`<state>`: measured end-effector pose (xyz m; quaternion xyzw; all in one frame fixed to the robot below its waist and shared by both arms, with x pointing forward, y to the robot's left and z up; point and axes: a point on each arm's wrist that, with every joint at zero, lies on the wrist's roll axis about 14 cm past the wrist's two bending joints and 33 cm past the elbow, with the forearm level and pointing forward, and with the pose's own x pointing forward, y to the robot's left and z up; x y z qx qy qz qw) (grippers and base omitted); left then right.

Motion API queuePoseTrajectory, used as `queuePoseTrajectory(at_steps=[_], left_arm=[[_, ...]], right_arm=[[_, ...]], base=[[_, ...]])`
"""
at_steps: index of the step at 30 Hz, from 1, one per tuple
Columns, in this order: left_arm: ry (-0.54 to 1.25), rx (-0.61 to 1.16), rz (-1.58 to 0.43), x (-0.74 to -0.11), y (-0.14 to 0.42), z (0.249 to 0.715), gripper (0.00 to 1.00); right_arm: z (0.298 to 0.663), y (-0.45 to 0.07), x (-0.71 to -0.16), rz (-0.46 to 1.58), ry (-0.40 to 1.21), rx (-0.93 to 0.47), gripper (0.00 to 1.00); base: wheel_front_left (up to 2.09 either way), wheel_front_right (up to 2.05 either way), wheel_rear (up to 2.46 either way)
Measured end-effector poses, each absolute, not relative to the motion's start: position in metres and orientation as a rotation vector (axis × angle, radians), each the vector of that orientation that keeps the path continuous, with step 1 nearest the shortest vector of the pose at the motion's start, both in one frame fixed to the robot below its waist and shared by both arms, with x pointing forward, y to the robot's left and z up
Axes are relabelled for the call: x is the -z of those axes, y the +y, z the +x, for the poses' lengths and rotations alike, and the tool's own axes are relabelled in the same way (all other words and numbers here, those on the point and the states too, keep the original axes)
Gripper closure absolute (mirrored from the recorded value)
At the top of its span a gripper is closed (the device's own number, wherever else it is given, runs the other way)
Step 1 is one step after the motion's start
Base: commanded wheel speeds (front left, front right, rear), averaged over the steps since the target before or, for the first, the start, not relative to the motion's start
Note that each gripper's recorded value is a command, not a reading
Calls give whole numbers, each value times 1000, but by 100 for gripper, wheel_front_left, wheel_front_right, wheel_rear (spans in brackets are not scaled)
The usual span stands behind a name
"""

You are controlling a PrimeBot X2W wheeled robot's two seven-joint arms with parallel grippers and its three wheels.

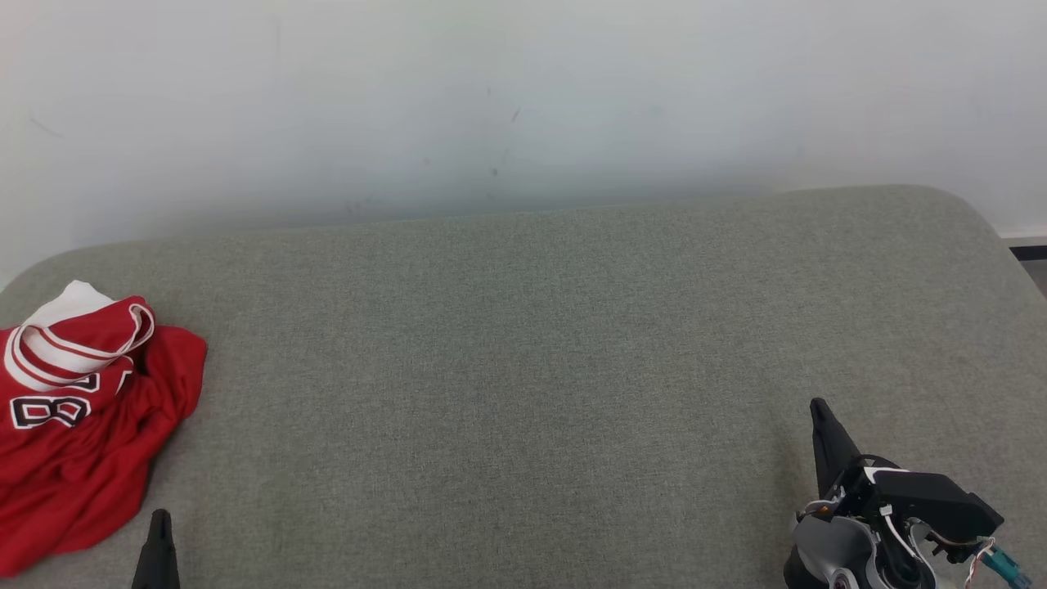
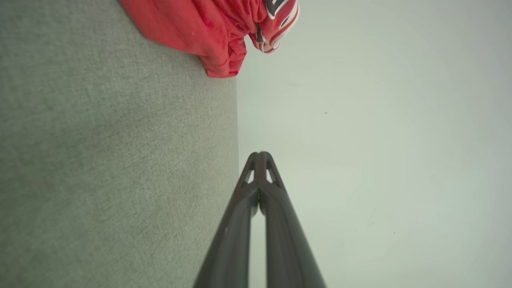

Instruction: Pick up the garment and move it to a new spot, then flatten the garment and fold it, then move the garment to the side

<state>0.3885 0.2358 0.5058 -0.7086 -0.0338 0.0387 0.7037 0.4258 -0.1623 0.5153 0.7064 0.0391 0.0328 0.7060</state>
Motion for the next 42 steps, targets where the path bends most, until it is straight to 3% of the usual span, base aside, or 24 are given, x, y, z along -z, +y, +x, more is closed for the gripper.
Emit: queuePoseTrajectory(at_steps=[16, 17, 24, 33, 42], left_arm=[[-75, -86, -1576, -506, 236, 389, 100], [-74, -87, -1577, -505, 236, 388, 0], [-21, -128, -1594, -485, 228, 380, 0], [-42, -100, -1562, -495, 223, 379, 0], [-44, -87, -1407, -501, 219, 376, 0]], right_arm=[[426, -162, -515, 1570, 87, -73, 100], [426, -162, -515, 1570, 88, -71, 0], [408, -165, -481, 1572, 155, 9, 0], [405, -160, -487, 1552, 138, -12, 0], [402, -157, -491, 1390, 127, -30, 0]], base=[[0, 0, 0], [0, 0, 0], [0, 0, 0], [0, 0, 0], [0, 0, 0]])
